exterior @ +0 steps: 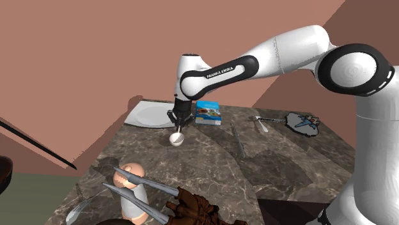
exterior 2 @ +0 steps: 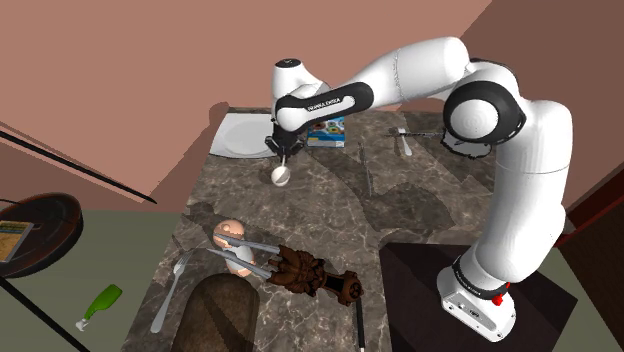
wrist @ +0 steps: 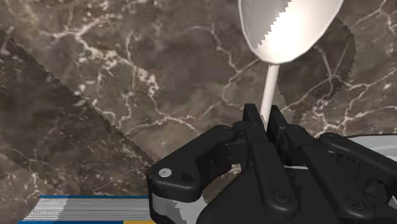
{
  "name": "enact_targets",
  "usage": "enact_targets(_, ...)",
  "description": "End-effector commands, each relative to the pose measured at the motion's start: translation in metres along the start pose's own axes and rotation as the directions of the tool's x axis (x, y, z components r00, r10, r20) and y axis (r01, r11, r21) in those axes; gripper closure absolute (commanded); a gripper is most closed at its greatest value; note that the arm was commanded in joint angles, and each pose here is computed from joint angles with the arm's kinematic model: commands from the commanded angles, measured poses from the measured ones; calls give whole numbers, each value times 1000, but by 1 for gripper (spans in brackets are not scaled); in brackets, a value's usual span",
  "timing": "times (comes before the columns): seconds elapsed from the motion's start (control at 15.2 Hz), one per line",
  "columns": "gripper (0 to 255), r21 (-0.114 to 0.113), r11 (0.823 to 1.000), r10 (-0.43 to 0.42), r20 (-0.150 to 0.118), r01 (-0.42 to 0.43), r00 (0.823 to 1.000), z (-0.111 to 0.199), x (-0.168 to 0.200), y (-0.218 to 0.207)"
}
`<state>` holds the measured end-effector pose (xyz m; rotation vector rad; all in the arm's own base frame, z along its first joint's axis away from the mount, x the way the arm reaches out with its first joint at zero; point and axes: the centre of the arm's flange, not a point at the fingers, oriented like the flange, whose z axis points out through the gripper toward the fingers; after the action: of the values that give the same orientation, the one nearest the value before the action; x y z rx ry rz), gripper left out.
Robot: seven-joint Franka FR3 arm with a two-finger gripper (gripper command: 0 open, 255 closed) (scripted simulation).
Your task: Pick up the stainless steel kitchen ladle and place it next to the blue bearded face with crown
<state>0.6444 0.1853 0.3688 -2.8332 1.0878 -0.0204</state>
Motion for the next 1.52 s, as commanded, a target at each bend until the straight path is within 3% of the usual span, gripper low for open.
enact_targets(0.0,255,0,1000,0,0,0,1000,-11,0,0)
enact_targets(1.06,255,0,1000,0,0,0,1000,-93,-2,-9)
enact_targets(1.45,255,0,1000,0,0,0,1000,-101,-11,69)
